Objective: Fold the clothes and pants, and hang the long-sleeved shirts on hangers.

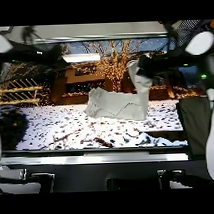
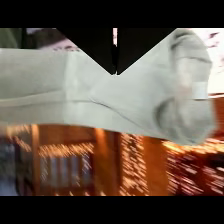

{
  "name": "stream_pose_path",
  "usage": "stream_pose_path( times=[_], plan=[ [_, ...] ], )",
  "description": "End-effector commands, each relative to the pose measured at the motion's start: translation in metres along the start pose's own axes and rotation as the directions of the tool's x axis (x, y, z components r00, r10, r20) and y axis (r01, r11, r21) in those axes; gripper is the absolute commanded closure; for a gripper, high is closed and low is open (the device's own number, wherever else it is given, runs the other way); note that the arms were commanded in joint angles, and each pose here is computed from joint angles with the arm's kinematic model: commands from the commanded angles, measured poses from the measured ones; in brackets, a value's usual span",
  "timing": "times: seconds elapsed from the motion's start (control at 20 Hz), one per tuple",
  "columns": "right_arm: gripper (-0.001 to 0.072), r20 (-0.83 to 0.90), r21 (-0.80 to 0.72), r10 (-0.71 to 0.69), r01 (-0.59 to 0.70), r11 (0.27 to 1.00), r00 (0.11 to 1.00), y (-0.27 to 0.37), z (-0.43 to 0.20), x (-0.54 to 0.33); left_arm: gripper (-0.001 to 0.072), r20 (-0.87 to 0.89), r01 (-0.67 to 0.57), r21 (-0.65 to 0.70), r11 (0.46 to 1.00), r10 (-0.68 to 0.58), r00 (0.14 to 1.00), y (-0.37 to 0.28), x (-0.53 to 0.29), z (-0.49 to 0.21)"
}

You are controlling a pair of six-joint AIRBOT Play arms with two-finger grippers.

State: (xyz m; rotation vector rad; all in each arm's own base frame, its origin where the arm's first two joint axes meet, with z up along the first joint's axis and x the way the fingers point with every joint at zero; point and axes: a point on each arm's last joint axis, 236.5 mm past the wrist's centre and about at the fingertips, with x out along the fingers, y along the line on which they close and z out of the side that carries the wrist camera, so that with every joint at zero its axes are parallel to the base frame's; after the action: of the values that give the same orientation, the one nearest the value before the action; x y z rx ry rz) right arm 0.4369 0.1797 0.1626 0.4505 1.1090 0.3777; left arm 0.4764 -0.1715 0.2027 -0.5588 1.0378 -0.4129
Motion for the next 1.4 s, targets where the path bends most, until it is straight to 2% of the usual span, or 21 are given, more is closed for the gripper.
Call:
stream_pose_path(
  times=[0.0,0.15,0.35,0.8,0.85,0.9,1.0,1.1,1.15,1.35],
  plan=[
    [0.0682,-0.023,0.012,0.040,-0.040,0.999,0.999,0.049,-0.017,0.068,0.0688,0.136,-0.101,-0.028,0.994,0.104,0.985,0.036,-0.102,0.014],
    [0.0682,-0.077,0.025,0.058,-0.056,0.998,0.995,0.074,-0.042,0.123,0.0688,0.201,-0.133,-0.040,0.990,0.138,0.970,0.051,-0.141,0.018],
    [0.0682,-0.138,0.061,0.050,-0.042,0.997,0.989,0.082,-0.070,0.172,0.0688,0.204,-0.158,-0.057,0.986,0.167,0.965,0.066,-0.153,0.017],
    [0.0676,-0.152,0.117,0.060,-0.042,0.992,0.987,0.078,-0.080,0.214,0.0688,0.184,-0.162,-0.054,0.985,0.169,0.968,0.071,-0.146,0.016],
    [0.0601,-0.149,0.131,0.076,-0.057,0.990,0.986,0.081,-0.080,0.215,0.0688,0.184,-0.162,-0.054,0.985,0.169,0.968,0.071,-0.146,0.016],
    [0.0492,-0.149,0.143,0.097,-0.076,0.987,0.984,0.086,-0.080,0.214,0.0688,0.184,-0.162,-0.054,0.985,0.169,0.968,0.071,-0.146,0.016],
    [0.0342,-0.159,0.151,0.157,-0.133,0.980,0.975,0.102,-0.082,0.209,0.0688,0.183,-0.162,-0.054,0.985,0.169,0.968,0.071,-0.145,0.016],
    [0.0138,-0.168,0.149,0.208,-0.184,0.972,0.964,0.116,-0.083,0.199,0.0688,0.183,-0.162,-0.054,0.985,0.169,0.968,0.071,-0.145,0.016],
    [0.0111,-0.163,0.149,0.220,-0.197,0.969,0.962,0.121,-0.082,0.192,0.0688,0.183,-0.162,-0.055,0.985,0.169,0.968,0.071,-0.145,0.016],
    [0.0112,-0.069,0.127,0.239,-0.229,0.965,0.969,0.112,-0.040,0.138,0.0688,0.183,-0.162,-0.054,0.985,0.169,0.968,0.071,-0.145,0.015]
  ],
)
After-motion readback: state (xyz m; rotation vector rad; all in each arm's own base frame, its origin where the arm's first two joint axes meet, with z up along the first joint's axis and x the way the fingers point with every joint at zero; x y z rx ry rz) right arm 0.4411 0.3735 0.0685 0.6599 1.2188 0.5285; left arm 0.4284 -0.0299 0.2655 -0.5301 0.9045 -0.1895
